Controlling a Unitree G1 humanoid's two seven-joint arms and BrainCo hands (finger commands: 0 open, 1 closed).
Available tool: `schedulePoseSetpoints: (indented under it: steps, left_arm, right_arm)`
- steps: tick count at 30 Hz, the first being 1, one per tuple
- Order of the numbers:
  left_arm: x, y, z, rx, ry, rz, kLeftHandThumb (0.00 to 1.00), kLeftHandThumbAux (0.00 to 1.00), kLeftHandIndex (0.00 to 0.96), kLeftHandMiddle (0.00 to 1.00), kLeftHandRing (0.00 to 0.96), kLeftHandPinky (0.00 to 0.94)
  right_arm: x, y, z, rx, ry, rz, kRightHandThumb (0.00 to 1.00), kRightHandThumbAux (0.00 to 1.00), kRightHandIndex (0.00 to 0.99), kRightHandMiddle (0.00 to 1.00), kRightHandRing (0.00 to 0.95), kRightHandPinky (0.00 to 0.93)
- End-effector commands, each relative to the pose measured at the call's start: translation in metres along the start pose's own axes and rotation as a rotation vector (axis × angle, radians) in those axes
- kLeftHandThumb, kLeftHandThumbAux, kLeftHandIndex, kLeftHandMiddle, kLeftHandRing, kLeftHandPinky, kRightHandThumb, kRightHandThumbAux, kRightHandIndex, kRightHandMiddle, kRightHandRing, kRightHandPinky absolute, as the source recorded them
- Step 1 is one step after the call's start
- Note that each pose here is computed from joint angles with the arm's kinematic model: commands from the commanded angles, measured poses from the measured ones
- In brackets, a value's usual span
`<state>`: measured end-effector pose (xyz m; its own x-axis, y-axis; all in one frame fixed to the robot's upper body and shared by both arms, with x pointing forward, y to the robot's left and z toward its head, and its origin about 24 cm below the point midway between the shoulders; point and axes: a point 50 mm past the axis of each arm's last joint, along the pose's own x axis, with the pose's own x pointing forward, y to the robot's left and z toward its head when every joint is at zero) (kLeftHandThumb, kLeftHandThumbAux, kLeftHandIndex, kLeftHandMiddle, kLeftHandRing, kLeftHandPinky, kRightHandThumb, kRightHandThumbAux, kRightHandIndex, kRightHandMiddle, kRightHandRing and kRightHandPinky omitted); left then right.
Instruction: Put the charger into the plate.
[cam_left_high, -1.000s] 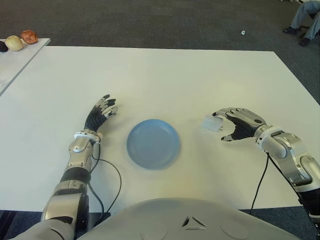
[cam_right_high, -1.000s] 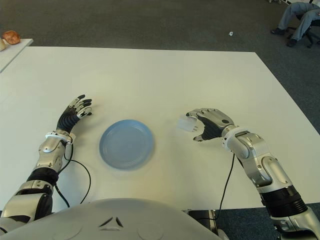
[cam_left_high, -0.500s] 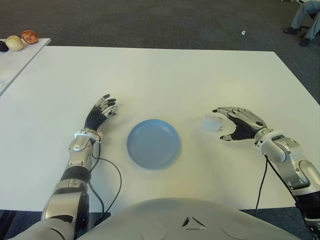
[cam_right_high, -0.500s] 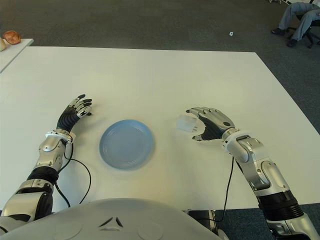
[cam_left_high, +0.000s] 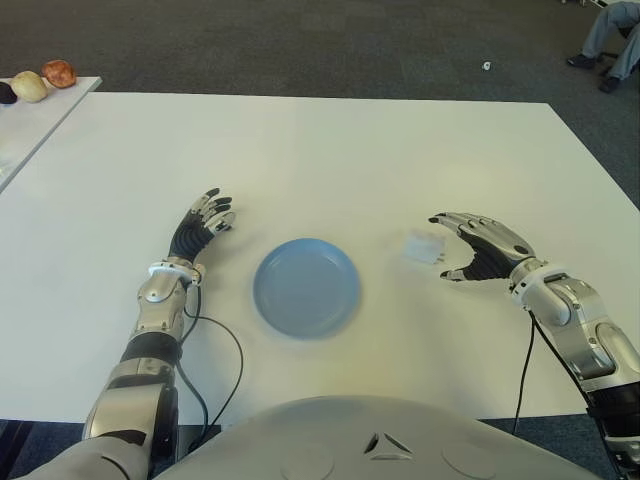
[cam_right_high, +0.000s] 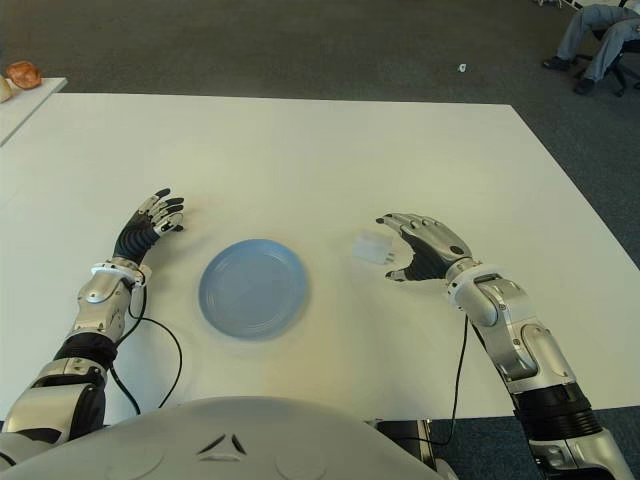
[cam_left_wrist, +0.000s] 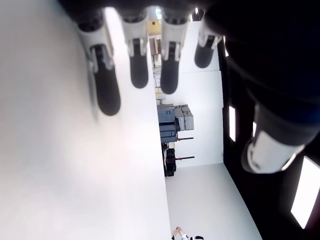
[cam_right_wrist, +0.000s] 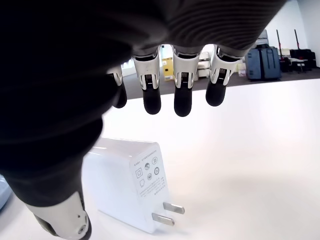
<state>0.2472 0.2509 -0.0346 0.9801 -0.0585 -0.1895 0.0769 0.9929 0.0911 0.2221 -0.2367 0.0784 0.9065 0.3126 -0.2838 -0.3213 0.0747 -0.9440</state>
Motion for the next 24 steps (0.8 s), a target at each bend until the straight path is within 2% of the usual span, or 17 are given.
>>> schedulePoseSetpoints:
  steps: [1,10,24]
  left_arm:
    - [-0.011,-0.006,-0.023,-0.016,0.122,-0.021,0.0,0.62,0.098,0.197,0.163,0.103]
    - [-0.011,-0.006,-0.023,-0.014,0.124,-0.021,0.0,0.624,0.107,0.203,0.167,0.112]
    - [-0.01,-0.007,-0.023,-0.023,0.122,-0.016,0.0,0.639,0.114,0.207,0.174,0.128]
  right_arm:
    - [0.0,0.001,-0.002,0.006,0.006,-0.009,0.0,0.766,0.08,0.114,0.097,0.106]
    - [0.002,0.001,-0.001,0.018,0.008,-0.032,0.0,0.7,0.049,0.122,0.115,0.125]
    - [0.011,0.002,-0.002,0.066,0.004,-0.159,0.0,0.621,0.017,0.098,0.107,0.136]
